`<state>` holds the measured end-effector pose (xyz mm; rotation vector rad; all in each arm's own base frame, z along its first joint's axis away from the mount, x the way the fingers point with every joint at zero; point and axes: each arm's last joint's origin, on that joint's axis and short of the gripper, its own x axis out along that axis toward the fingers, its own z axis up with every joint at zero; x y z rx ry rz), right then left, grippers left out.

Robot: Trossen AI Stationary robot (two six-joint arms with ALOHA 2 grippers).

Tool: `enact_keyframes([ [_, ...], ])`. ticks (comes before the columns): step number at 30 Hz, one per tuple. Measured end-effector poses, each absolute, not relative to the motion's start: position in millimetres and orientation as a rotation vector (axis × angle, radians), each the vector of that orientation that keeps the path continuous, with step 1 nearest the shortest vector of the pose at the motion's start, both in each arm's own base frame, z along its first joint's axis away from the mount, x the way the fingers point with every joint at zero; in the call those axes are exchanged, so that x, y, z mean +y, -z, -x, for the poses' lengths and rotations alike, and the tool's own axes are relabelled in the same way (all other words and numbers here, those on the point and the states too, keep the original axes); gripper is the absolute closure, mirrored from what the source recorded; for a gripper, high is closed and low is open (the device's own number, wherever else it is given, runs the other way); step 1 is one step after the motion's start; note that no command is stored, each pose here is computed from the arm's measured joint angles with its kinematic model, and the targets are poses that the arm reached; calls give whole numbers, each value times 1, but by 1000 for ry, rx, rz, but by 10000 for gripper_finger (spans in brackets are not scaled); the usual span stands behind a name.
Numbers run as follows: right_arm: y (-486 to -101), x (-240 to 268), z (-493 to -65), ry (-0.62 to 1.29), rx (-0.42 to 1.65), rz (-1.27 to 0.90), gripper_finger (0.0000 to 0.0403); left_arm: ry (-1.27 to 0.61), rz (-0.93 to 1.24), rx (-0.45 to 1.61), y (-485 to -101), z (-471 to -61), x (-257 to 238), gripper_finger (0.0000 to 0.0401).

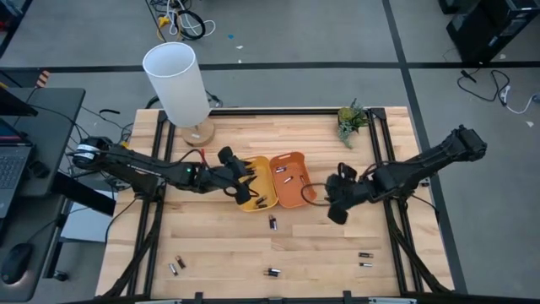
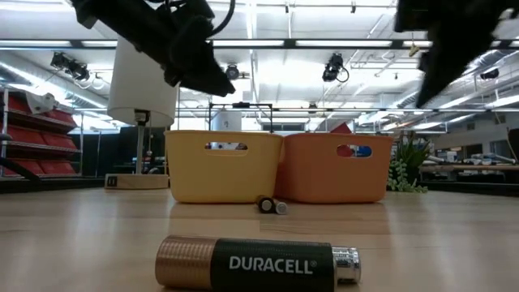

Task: Sort batteries
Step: Put the bottom right black battery into the yellow bin

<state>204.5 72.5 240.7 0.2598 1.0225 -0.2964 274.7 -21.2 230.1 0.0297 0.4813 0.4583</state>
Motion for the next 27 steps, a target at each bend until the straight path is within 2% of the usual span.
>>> enact_keyframes([
  [6,-217,103,-192,153,1171,-354,278,-338,2,367,-230,-291,-32,149],
  [16,-165,153,-152,251,1386,-379,278,-305,-48,464,-195,-307,-39,148],
  [27,-166,182,-148,312,1436,-528,279,-260,-56,463,-192,-307,-53,148],
])
